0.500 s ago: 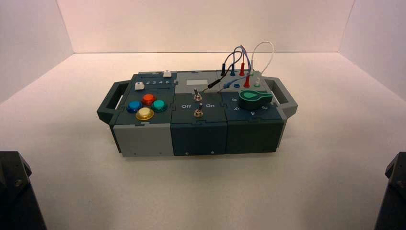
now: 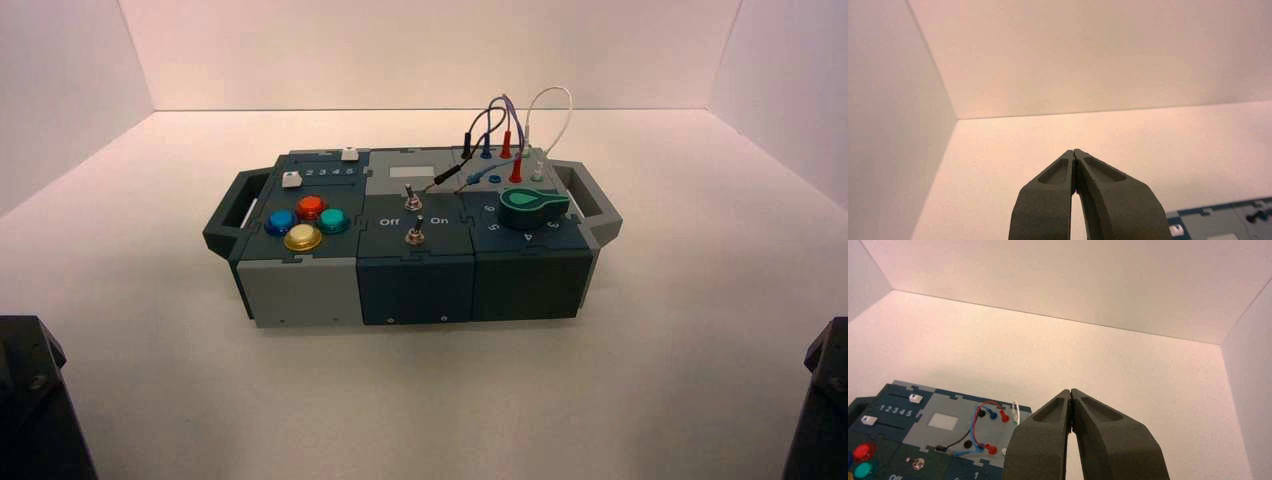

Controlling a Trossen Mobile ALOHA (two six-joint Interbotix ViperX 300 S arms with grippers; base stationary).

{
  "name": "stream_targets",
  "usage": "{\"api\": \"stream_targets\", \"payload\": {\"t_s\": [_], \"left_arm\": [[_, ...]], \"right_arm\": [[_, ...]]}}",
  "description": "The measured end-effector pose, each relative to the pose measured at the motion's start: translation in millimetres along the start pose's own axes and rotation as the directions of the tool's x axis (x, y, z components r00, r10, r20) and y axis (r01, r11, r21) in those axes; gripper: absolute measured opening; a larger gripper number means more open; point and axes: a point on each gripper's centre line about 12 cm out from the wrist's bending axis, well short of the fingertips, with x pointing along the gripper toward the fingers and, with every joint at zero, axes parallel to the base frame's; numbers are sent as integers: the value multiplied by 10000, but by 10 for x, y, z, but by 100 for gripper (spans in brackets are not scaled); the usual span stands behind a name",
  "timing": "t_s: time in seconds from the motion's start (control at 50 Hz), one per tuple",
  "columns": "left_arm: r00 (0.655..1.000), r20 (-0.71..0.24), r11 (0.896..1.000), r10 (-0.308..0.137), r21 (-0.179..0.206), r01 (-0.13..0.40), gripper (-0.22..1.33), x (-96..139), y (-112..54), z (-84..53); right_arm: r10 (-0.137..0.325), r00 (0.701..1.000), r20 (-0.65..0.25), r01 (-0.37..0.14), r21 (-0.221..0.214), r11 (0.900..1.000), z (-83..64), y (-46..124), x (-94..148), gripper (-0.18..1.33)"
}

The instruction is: Move the top slider to position 3.

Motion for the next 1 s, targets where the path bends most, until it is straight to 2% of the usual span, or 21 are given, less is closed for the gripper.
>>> {"api": "stream_targets", "payload": {"t_s": [0.06, 0.08, 0.1, 0.12, 0.18, 0.22, 0.26, 0.28, 0.3, 0.36, 0.38, 0.44, 0.56, 0.68, 0.72, 0.74, 0.76, 0.84, 0.94, 1.0], "left_arm": [[9961, -735, 9986, -478, 205, 494, -17, 94, -125, -102], [9955, -797, 9984, -508, 202, 526, -17, 103, -133, -112], [9892, -1244, 9960, -780, 343, 828, -17, 161, -212, -164], [9882, -1306, 9957, -804, 354, 857, -17, 170, -220, -174], [9640, -2281, 9860, -1366, 624, 1544, -17, 291, -413, -279], [9564, -2513, 9829, -1492, 679, 1711, -17, 317, -462, -309], [9326, -3102, 9726, -1843, 795, 2186, -17, 384, -612, -369], [9326, -3102, 9726, -1843, 795, 2186, -17, 384, -612, -369], [9173, -3415, 9654, -2050, 835, 2469, -17, 429, -713, -393], [8879, -3956, 9539, -2348, 820, 2888, -17, 500, -880, -458], [8869, -3971, 9539, -2359, 797, 2894, -17, 505, -886, -459], [8527, -4509, 9440, -2638, 607, 3242, -17, 591, -1078, -525], [8095, -5140, 9412, -2837, 123, 3376, -17, 742, -1299, -628], [7812, -5570, 9458, -2818, -245, 3237, -17, 890, -1413, -715], [7582, -5892, 9509, -2793, -602, 3036, -17, 1016, -1493, -789], [7564, -5917, 9511, -2789, -613, 3027, -17, 1021, -1495, -794], [7456, -6064, 9542, -2765, -808, 2881, -17, 1075, -1518, -835], [7264, -6285, 9568, -2783, -1150, 2670, -16, 1191, -1590, -895], [7027, -6562, 9595, -2750, -1414, 2435, -17, 1339, -1654, -989], [7002, -6584, 9596, -2762, -1479, 2395, -17, 1370, -1669, -1000]], "right_arm": [[24, 10000, -30, -24, 22, 10000, -4, 5, 4, -14], [24, 10000, -30, -24, 22, 10000, -4, 5, 4, -14], [16, 10000, -45, -16, 44, 10000, -6, 2, 7, -14], [29, 10000, -60, -29, 38, 10000, -8, 5, 10, -14], [16, 9999, -168, -15, 63, 10000, -21, 1, 35, -14], [34, 9998, -213, -33, 56, 10000, -27, 5, 45, -14], [41, 9991, -412, -37, 91, 10000, -53, 5, 82, -14], [41, 9991, -412, -37, 91, 10000, -53, 5, 82, -14], [55, 9986, -520, -51, 71, 10000, -67, 8, 103, -14], [103, 9970, -765, -97, 85, 9999, -92, 18, 147, -14], [103, 9971, -749, -97, 84, 9999, -86, 18, 146, -14], [194, 9954, -934, -191, 44, 9998, -93, 40, 171, -14], [307, 9942, -1028, -308, 4, 9995, -101, 69, 175, -14], [334, 9933, -1105, -337, -9, 9994, -111, 76, 185, -14], [352, 9931, -1120, -352, 15, 9994, -113, 81, 188, -14], [352, 9931, -1120, -354, -1, 9994, -113, 81, 188, -14], [344, 9928, -1150, -342, 37, 9994, -118, 78, 194, -14], [363, 9920, -1211, -360, 46, 9993, -126, 82, 200, -14], [376, 9914, -1257, -374, 40, 9993, -124, 86, 212, -14], [376, 9912, -1272, -374, 41, 9993, -126, 86, 215, -14]]}}
